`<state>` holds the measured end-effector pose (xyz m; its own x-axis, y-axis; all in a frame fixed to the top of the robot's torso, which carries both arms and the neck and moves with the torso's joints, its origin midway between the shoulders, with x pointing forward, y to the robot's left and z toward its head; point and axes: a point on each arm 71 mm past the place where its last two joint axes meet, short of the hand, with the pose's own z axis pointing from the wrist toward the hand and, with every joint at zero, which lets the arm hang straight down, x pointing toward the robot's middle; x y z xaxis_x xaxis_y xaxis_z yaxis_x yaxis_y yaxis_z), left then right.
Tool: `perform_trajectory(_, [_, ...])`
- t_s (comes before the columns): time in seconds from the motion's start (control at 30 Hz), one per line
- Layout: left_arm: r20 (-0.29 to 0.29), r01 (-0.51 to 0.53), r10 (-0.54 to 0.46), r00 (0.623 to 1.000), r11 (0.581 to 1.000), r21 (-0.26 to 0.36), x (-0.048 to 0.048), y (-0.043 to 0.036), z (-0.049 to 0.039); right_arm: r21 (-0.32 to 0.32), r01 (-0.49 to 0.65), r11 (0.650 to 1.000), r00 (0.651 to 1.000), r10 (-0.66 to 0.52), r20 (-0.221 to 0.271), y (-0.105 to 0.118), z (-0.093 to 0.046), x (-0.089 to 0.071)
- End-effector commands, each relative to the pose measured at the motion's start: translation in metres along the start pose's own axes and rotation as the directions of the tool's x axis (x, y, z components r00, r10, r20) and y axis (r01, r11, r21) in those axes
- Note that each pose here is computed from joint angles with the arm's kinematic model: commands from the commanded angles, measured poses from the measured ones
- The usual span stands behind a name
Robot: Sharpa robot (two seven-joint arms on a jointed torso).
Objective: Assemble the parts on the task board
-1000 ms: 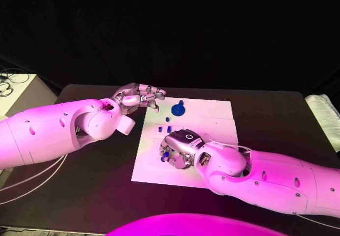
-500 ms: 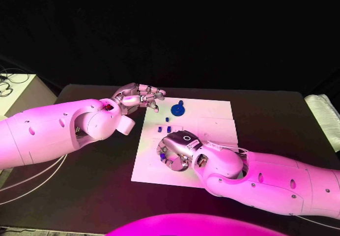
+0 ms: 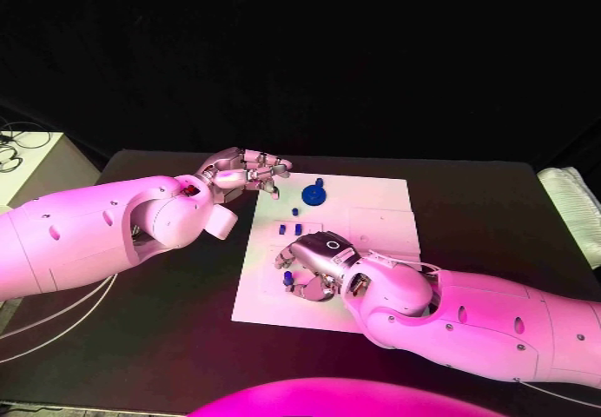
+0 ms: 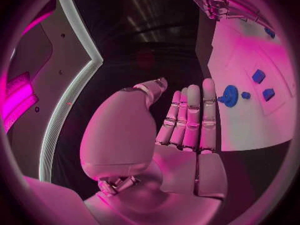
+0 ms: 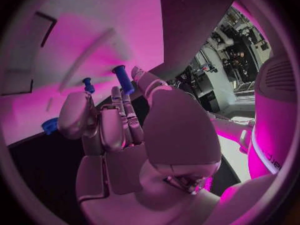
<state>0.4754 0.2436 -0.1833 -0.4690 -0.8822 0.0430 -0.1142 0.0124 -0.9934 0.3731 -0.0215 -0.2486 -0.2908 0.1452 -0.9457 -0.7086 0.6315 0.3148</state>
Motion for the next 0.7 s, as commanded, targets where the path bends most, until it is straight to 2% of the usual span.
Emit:
perform_trajectory(0.03, [-0.019, 0.007, -0.007, 1.0, 1.0, 0.004, 0.0021, -0.0012, 0.0003, -0.023, -0.023, 0.999, 0.998, 0.025, 0.061, 0.0, -0.004, -0.005])
perform_trajectory(0.23, [-0.019, 0.007, -0.007, 1.0, 1.0, 0.003, 0.0015, -0.001, 0.0001, -0.019, -0.078, 0.997, 0.989, 0.08, 0.124, -0.01, -0.019, -0.018])
perform_trajectory(0.33, [-0.019, 0.007, -0.007, 1.0, 1.0, 0.003, 0.0012, -0.001, -0.0002, 0.023, -0.156, 0.987, 0.977, 0.151, 0.149, -0.025, -0.032, -0.033])
perform_trajectory(0.43, [-0.018, 0.007, -0.007, 1.0, 1.0, 0.004, 0.0004, -0.001, -0.0008, 0.124, -0.256, 0.959, 0.96, 0.238, 0.145, -0.048, -0.047, -0.048])
perform_trajectory(0.6, [-0.019, 0.009, -0.009, 1.0, 1.0, 0.008, 0.0007, -0.0008, -0.0021, 0.352, -0.372, 0.859, 0.928, 0.336, 0.16, -0.093, -0.084, -0.073])
perform_trajectory(0.7, [-0.02, 0.01, -0.01, 1.0, 1.0, 0.011, 0.0015, -0.0003, -0.0027, 0.441, -0.409, 0.799, 0.912, 0.376, 0.165, -0.112, -0.106, -0.079])
